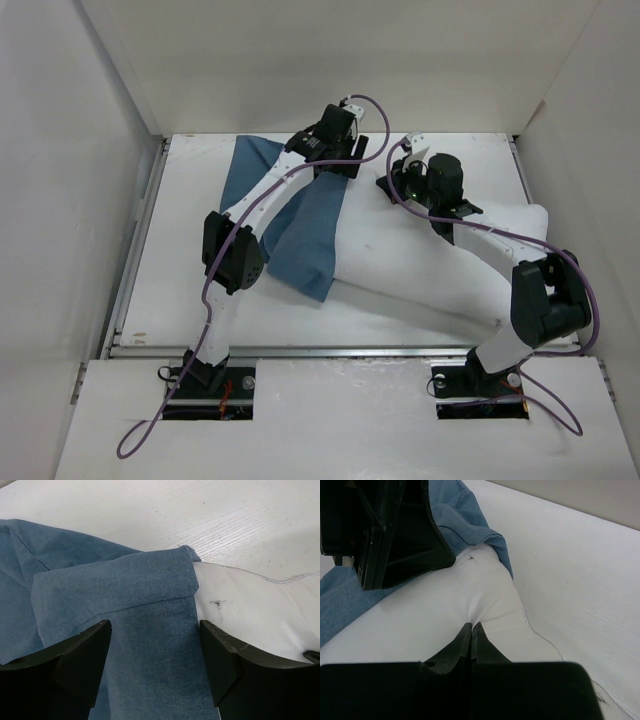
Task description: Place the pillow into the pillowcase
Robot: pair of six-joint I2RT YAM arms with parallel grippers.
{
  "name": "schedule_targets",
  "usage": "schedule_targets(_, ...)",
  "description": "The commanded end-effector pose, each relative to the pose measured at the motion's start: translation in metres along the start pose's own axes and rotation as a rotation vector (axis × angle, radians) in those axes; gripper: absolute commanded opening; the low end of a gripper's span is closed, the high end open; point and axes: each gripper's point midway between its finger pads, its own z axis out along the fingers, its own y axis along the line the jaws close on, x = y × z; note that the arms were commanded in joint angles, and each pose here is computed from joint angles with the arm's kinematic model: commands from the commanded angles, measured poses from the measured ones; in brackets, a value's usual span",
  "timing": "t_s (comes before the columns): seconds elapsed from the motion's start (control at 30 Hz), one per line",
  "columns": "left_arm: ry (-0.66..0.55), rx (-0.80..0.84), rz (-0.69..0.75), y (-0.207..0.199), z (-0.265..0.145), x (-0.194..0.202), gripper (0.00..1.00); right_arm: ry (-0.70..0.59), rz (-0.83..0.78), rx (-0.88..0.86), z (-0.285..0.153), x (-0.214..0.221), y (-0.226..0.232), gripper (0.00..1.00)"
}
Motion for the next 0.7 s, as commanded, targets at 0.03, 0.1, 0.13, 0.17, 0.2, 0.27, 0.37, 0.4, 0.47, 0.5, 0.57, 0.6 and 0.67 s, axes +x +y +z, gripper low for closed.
schedule_targets(0.03,-0.050,0.080,0.008,-0.012,-0.009,-0.018,0.72,-0.096,-0.031,-0.004,-0.003,-0.030,0.005,0.00)
schedule_targets(0.1,-0.058,0.116,0.017,-0.018,-0.009,-0.020,0.75,-0.087,-0.028,-0.004,-0.003,-0.025,0.005,0.00)
schedule_targets(0.13,-0.067,0.134,0.016,-0.021,-0.009,-0.022,0.76,-0.087,-0.028,-0.004,-0.003,-0.025,0.005,0.00)
schedule_targets(0.17,-0.066,0.148,0.017,-0.024,-0.009,-0.022,0.76,-0.078,-0.025,-0.003,-0.003,-0.023,0.004,0.00)
schedule_targets(0.2,-0.075,0.149,0.016,-0.024,-0.009,-0.024,0.76,-0.078,-0.025,-0.003,-0.003,-0.023,0.004,0.00)
schedule_targets(0.27,-0.049,0.130,0.018,-0.022,0.003,-0.015,0.76,-0.087,-0.028,-0.004,-0.005,-0.027,0.005,0.00)
schedule_targets(0.37,-0.011,0.066,0.023,-0.012,0.015,-0.002,0.69,-0.096,-0.031,0.005,-0.007,-0.031,0.005,0.00)
schedule_targets(0.4,-0.001,0.001,0.016,-0.002,0.022,0.003,0.61,-0.088,-0.028,0.005,-0.007,-0.026,0.005,0.00)
schedule_targets(0.47,0.012,-0.061,0.007,0.008,0.026,0.008,0.56,-0.098,-0.031,0.005,-0.010,-0.031,0.006,0.00)
schedule_targets(0.5,0.010,-0.085,-0.005,0.011,0.028,0.008,0.53,-0.106,-0.034,0.004,-0.012,-0.034,0.007,0.00)
schedule_targets(0.57,0.004,-0.125,-0.020,0.018,0.028,0.007,0.38,-0.096,-0.031,0.005,-0.012,-0.029,0.006,0.00)
schedule_targets(0.6,-0.005,-0.124,-0.034,0.017,0.026,0.004,0.32,-0.096,-0.031,0.005,-0.012,-0.029,0.006,0.00)
schedule_targets(0.67,-0.037,-0.120,-0.052,0.016,0.026,-0.006,0.13,-0.096,-0.031,0.005,-0.012,-0.029,0.006,0.00)
